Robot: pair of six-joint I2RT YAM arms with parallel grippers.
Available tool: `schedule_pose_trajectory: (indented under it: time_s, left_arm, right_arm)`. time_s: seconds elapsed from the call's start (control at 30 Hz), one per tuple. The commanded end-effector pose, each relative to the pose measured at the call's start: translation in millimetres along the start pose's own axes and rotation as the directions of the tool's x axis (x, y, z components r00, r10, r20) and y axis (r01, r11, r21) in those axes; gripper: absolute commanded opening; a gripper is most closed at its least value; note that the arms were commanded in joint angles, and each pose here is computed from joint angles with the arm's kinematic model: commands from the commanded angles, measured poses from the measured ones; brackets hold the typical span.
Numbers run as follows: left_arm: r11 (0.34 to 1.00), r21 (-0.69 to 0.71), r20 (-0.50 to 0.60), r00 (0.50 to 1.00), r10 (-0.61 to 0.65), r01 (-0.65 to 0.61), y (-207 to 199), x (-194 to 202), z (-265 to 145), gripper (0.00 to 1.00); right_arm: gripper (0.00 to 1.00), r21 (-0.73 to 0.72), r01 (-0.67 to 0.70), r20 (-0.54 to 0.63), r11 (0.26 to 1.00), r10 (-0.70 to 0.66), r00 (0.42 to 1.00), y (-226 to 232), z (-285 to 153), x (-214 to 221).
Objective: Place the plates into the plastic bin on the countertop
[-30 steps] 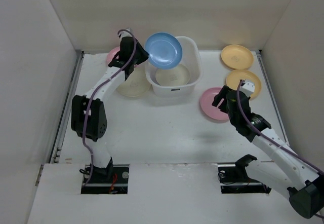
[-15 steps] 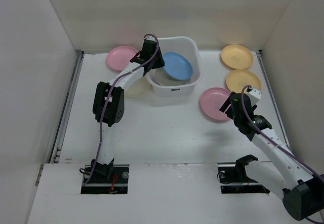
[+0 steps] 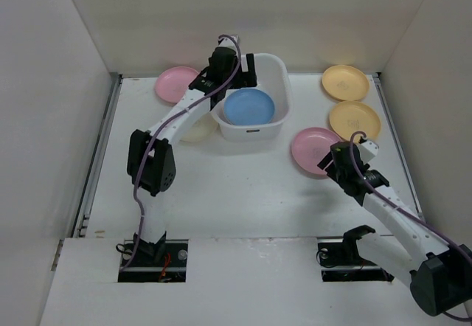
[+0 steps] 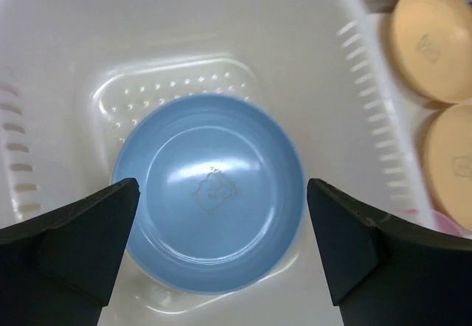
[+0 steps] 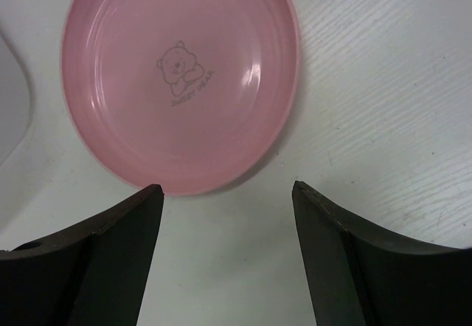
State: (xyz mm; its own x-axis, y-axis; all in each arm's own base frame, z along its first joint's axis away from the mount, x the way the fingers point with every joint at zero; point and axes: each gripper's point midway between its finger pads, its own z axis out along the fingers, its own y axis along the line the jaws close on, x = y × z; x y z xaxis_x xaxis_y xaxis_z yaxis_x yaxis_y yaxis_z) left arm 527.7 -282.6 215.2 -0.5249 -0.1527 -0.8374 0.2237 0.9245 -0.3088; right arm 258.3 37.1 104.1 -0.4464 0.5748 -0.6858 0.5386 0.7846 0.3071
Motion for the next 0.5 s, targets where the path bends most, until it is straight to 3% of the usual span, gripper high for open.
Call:
schedule_pose_trajectory:
  time_s: [0.0, 0.2, 0.47]
  left_arm:
    - [0.996, 0.059, 0.252, 0.967, 0.048, -0.065, -40.8, -91.1, -88.3, 1.00]
    - [0.994, 0.083, 0.302, 0.952, 0.045, -0.074, -49.6, -78.6, -143.1, 1.00]
    - [0.999, 0.038, 0.315, 0.949, -0.023, 0.012, -9.4, -44.5, -184.9, 1.00]
  right_arm:
    - [0.76, 0.023, -0.116, 0.007, 0.993, 0.116, 0.993, -4.2, 4.6, 0.5]
    - [0.76, 0.080, -0.227, 0.020, 0.971, 0.227, 0.974, -24.4, 25.3, -3.0]
    - [0.74, 0.075, -0.292, -0.052, 0.953, 0.296, 0.954, -27.0, 61.3, -2.4]
